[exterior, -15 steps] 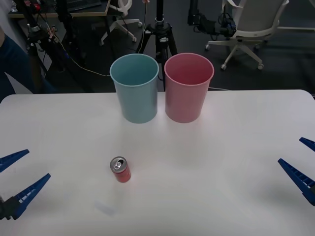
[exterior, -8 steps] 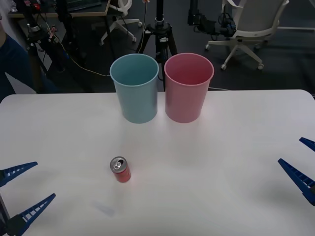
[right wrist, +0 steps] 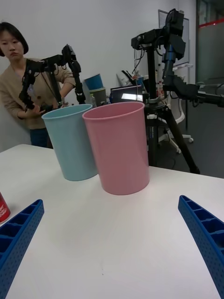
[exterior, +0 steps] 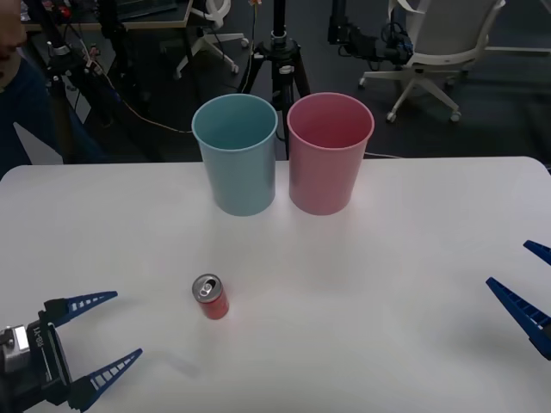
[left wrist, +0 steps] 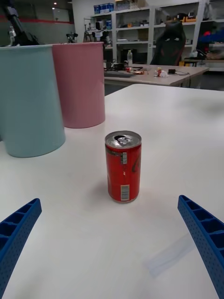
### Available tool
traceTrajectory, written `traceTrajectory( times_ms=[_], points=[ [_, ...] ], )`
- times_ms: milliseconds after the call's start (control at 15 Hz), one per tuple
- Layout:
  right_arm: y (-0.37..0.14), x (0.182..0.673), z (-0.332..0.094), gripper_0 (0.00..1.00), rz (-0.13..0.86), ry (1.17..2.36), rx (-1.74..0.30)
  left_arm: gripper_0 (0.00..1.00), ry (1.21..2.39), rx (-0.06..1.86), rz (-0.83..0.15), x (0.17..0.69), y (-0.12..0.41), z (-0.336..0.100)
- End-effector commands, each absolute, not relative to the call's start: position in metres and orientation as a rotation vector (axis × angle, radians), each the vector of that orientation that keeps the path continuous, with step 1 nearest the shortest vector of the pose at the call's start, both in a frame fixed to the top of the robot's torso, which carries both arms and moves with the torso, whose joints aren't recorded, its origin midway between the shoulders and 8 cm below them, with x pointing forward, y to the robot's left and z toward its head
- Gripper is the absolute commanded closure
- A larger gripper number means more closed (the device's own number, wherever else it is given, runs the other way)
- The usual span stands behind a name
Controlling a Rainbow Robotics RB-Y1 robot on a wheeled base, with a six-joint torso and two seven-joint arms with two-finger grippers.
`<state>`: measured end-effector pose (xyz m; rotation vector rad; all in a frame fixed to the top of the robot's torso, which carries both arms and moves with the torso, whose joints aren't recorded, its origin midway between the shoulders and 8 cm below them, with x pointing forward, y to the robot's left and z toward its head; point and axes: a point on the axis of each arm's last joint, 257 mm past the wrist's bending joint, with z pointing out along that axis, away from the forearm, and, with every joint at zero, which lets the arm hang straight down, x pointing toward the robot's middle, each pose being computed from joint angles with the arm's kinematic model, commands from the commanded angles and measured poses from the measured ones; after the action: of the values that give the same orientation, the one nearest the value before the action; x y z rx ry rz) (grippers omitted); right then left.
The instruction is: Grasp the object on the table and drop it into the matching bin: aluminum can to the light blue bin, PET bottle to the pink bin.
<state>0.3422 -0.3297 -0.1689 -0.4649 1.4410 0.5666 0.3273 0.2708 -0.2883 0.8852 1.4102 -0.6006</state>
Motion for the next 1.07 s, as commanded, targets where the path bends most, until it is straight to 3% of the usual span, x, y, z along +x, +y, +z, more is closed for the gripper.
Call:
traceTrajectory(
  times_ms=[67,1067],
  points=[
    [-0.330,0.342,-0.169,0.00,0.567,1.441,-0.465,0.00,1.418,0.916,-0.625,0.333,0.254,-0.302],
    [-0.330,0.342,-0.169,0.00,0.567,1.441,-0.465,0.00,1.428,0.836,-0.544,0.401,0.179,-0.319]
  ],
)
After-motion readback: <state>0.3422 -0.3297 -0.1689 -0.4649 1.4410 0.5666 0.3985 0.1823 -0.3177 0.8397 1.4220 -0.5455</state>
